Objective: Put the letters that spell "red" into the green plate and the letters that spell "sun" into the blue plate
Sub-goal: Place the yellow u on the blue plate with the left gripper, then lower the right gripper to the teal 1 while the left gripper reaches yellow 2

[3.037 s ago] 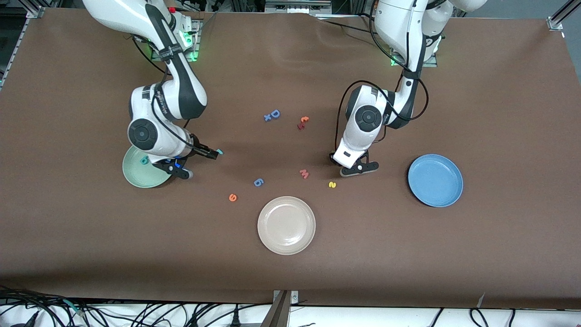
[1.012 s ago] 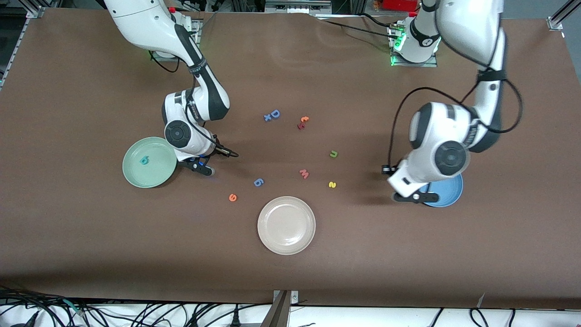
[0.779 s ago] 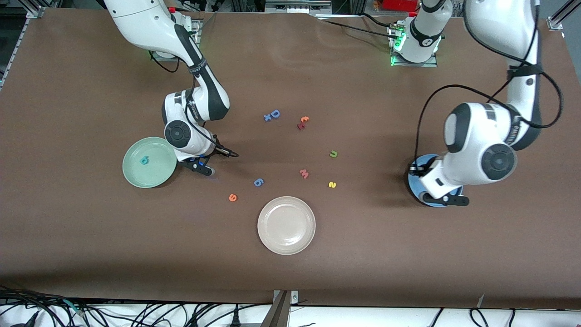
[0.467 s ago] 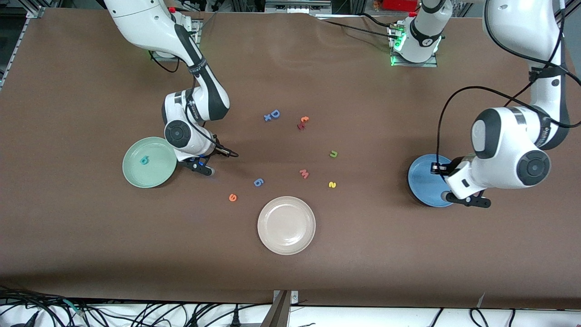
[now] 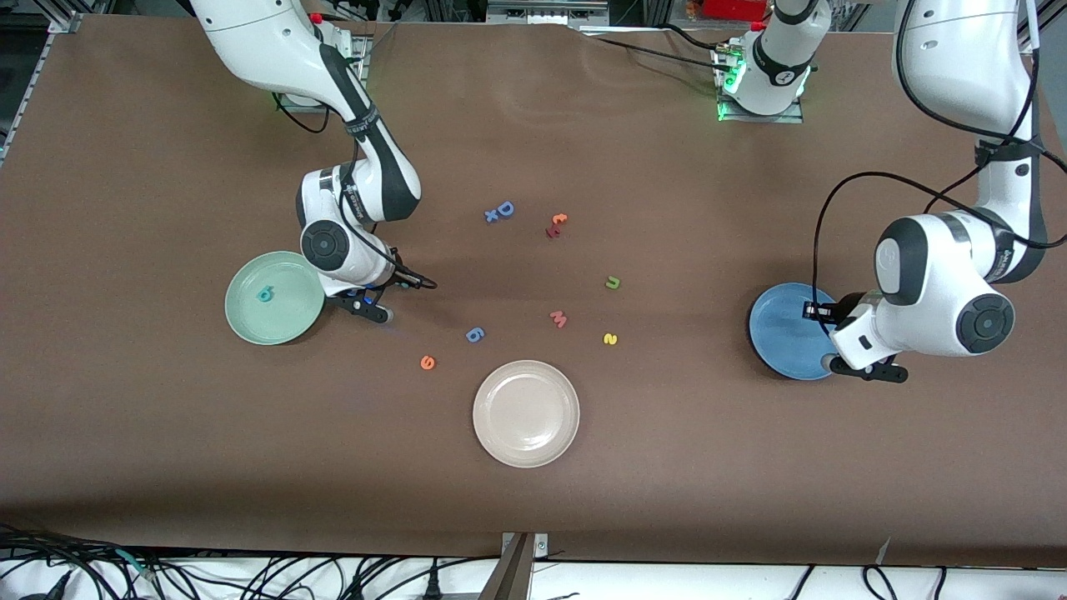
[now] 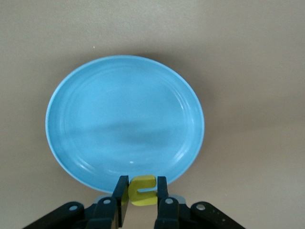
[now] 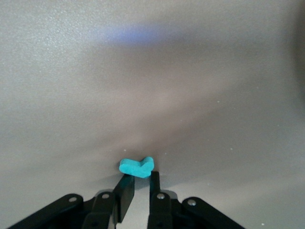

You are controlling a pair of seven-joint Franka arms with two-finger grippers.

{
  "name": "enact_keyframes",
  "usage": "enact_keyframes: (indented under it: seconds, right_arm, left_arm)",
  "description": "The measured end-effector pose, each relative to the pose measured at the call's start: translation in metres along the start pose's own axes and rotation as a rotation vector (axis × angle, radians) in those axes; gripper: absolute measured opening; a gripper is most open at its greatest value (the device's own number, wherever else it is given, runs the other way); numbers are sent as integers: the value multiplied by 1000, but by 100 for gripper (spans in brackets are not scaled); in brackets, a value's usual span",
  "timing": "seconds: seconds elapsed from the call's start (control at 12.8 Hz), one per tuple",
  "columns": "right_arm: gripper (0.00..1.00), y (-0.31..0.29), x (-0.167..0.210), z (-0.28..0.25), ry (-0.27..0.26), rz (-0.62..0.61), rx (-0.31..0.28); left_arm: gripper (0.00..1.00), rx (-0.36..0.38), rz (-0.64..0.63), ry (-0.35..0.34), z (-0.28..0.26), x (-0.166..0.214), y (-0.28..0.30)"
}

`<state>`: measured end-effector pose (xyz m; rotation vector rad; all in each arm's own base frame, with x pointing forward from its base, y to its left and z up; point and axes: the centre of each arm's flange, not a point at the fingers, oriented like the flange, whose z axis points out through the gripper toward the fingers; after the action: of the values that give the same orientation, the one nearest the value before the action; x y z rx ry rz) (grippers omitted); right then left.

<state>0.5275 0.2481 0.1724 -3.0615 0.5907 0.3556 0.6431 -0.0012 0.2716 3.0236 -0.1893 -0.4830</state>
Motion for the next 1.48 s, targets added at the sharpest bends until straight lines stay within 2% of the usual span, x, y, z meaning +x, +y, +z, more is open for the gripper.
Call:
enact_keyframes:
  seconds: [0.31,0.55,0.78,0.93,1.01,1.09,1.48]
  right_arm:
    - [22,0,0,0,1,-1,1]
    - [23,-1,0,0,3,-1,2]
    - [22,-5,4,-6,39,-3,29]
    - [22,-6,4,-6,44,-3,32]
    - [22,-6,4,-6,44,-3,32]
    - [22,-6,5,-6,47,-4,34]
    - [23,-17,6,-31,78,-18,70]
  left_arm:
    - [28,20,-6,14,22,11,-8]
    - [28,19,-9,-7,39,12,-20]
    - [28,2,-7,-52,68,12,-18]
    - [28,-13,-11,-64,81,13,-15]
    - [34,-17,-14,-65,83,14,-15]
    - [44,-22,-17,-64,83,14,-16]
    - [99,-53,-38,-53,78,15,-16]
